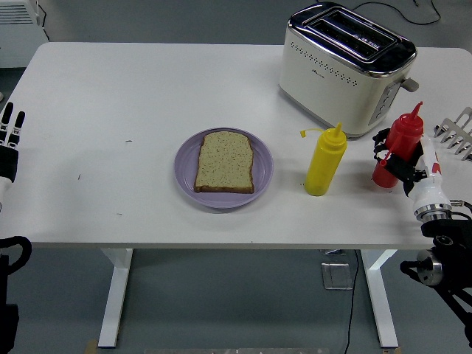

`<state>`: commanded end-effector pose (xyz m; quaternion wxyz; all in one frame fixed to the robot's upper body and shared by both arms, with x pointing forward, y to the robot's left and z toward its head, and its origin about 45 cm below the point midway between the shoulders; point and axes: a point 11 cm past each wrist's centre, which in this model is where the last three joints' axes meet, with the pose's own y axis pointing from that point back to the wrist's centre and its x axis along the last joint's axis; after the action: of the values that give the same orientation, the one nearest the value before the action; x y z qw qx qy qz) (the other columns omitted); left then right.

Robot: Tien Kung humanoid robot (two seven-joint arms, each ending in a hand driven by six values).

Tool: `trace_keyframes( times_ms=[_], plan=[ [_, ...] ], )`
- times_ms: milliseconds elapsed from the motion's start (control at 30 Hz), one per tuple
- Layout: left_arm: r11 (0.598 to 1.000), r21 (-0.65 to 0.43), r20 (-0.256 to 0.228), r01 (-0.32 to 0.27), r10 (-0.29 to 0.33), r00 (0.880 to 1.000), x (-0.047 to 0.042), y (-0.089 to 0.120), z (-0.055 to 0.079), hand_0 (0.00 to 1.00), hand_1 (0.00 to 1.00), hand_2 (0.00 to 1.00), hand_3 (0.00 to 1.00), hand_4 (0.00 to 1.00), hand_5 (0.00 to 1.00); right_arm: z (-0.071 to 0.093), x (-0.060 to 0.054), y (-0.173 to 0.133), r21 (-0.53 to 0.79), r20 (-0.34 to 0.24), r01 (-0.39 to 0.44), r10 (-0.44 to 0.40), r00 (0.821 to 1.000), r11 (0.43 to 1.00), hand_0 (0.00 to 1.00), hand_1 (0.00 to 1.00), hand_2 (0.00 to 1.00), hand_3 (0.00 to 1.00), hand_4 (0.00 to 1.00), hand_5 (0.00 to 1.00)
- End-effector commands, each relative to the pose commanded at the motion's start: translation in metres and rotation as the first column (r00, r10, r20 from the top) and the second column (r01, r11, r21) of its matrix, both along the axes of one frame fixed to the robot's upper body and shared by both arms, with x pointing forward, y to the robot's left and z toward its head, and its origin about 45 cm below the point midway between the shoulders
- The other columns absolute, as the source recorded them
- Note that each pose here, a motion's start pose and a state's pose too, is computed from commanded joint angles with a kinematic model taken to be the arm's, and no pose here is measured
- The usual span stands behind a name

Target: Pick up the cup,pour liquid into bread,place the cup on the desk

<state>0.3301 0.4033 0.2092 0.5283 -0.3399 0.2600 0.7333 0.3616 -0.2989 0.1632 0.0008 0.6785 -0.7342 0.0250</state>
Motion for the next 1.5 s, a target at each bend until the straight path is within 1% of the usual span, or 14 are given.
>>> trace_keyframes(
  times_ms=[133,167,367,900,967,1133,1167,1500],
  plan=[
    [1.000,-0.001,-0.001,0.001,-0.001,1.000,0.0000,0.000,0.000,0.782,0.739,0.742,0.703,0.515,0.998,-0.002,0.001,0.001,-0.001,-0.006,-0.002,0.002,1.000,1.000,0.284,0.277,0.348,0.383,0.475,0.002],
    [1.000,-0.001,-0.001,0.001,-0.001,1.000,0.0001,0.000,0.000,0.784,0.741,0.742,0.703,0.516,0.998,-0.003,0.001,0.001,-0.001,-0.007,-0.003,0.003,1.000,1.000,0.280,0.281,0.355,0.389,0.459,0.002],
    [1.000,-0.002,-0.001,0.002,-0.002,1.000,0.0002,-0.001,-0.001,0.784,0.741,0.742,0.703,0.516,0.998,-0.005,0.002,0.003,-0.002,-0.010,-0.004,0.004,1.000,1.000,0.281,0.284,0.358,0.394,0.447,0.002],
    [1.000,-0.005,0.001,0.002,-0.002,1.000,0.0006,-0.001,0.000,0.787,0.742,0.743,0.702,0.516,0.998,-0.009,0.007,0.005,-0.008,-0.021,-0.010,0.010,1.000,1.000,0.277,0.287,0.366,0.399,0.452,0.008],
    [1.000,-0.005,0.001,0.002,-0.002,1.000,0.0006,-0.001,0.000,0.788,0.744,0.744,0.703,0.516,0.998,-0.009,0.007,0.005,-0.009,-0.022,-0.010,0.010,1.000,1.000,0.274,0.303,0.374,0.401,0.454,0.026],
    [1.000,-0.005,0.001,0.003,-0.003,1.000,0.0007,-0.002,-0.001,0.788,0.744,0.744,0.703,0.516,0.998,-0.012,0.005,0.004,-0.014,-0.032,-0.012,0.011,0.999,1.000,0.274,0.303,0.374,0.401,0.454,0.026],
    [1.000,-0.005,0.000,0.003,-0.003,1.000,0.0006,-0.002,-0.001,0.789,0.745,0.743,0.703,0.516,0.998,-0.012,0.005,0.004,-0.014,-0.033,-0.012,0.011,0.999,1.000,0.283,0.332,0.386,0.403,0.460,0.043],
    [1.000,-0.004,-0.002,0.006,-0.006,1.000,0.0005,-0.003,-0.001,0.791,0.745,0.744,0.703,0.516,0.998,-0.015,0.003,0.000,-0.021,-0.039,-0.005,0.004,0.999,1.000,0.291,0.340,0.392,0.404,0.467,0.053]
  ],
)
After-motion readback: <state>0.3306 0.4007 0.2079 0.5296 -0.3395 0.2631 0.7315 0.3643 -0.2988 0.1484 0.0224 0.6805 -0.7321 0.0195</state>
